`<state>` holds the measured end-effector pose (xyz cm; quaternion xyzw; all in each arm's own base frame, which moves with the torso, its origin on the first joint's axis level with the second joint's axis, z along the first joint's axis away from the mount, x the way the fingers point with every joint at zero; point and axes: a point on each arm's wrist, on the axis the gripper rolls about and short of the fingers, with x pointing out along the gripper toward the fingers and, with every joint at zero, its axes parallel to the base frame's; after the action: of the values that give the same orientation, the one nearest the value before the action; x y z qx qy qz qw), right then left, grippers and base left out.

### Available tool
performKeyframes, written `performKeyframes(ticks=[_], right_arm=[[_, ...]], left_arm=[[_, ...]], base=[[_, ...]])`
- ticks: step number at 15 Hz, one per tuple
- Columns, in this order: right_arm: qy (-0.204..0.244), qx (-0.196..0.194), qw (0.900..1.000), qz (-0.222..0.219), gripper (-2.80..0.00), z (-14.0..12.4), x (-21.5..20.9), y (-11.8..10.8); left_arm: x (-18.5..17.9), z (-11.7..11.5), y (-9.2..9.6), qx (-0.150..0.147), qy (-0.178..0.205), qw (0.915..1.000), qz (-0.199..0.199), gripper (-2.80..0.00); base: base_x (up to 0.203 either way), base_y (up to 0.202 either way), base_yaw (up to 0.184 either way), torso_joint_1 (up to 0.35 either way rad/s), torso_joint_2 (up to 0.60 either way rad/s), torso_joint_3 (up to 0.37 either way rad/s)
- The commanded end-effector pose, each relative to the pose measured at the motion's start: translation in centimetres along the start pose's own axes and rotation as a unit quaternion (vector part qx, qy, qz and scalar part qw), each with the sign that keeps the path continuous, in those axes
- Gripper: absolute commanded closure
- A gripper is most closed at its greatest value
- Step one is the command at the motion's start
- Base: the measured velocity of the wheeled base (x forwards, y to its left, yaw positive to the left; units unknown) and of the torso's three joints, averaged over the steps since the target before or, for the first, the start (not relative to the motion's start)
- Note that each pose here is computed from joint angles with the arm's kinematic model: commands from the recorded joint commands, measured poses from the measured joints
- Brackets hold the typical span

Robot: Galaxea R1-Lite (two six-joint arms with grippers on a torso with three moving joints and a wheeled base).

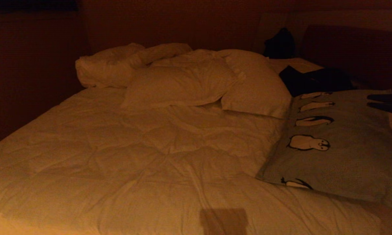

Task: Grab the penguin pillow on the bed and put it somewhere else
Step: Place the pillow at the bedside

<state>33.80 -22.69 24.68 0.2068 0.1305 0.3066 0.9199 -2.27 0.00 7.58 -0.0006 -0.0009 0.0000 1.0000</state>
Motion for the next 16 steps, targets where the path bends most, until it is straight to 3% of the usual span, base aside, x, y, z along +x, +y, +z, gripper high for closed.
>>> performKeyframes(ticks=[1,6,9,12,16], right_arm=[[-0.004,-0.002,1.000,0.004,-2.80,0.7,-0.4,1.4],[-0.023,0.045,0.999,0.004,-2.80,3.5,-1.9,7.0],[-0.049,0.076,0.995,-0.039,-2.80,4.5,-2.6,9.3],[-0.079,0.130,0.986,-0.062,-2.80,5.8,-3.1,10.9],[-0.133,0.187,0.967,-0.107,-2.80,7.3,-2.9,11.7]], left_arm=[[0.0,-0.1,0.0,0.000,0.002,1.0000,0.000,0.00],[0.0,-0.1,0.0,0.000,0.002,1.0000,0.000,0.00],[0.0,-0.1,0.0,0.000,0.002,1.0000,0.000,0.00],[0.0,-0.1,0.0,0.000,0.002,1.0000,0.001,0.00],[0.0,-0.1,0.0,0.000,0.002,1.0000,0.000,0.00]], base=[[0.000,0.000,0.000,0.000,0.00,0.000],[0.000,0.000,0.000,0.000,0.00,0.000],[0.000,0.000,0.000,0.000,0.00,0.000],[0.000,0.000,0.000,0.000,0.00,0.000],[0.000,0.000,0.000,0.000,0.00,0.000]])
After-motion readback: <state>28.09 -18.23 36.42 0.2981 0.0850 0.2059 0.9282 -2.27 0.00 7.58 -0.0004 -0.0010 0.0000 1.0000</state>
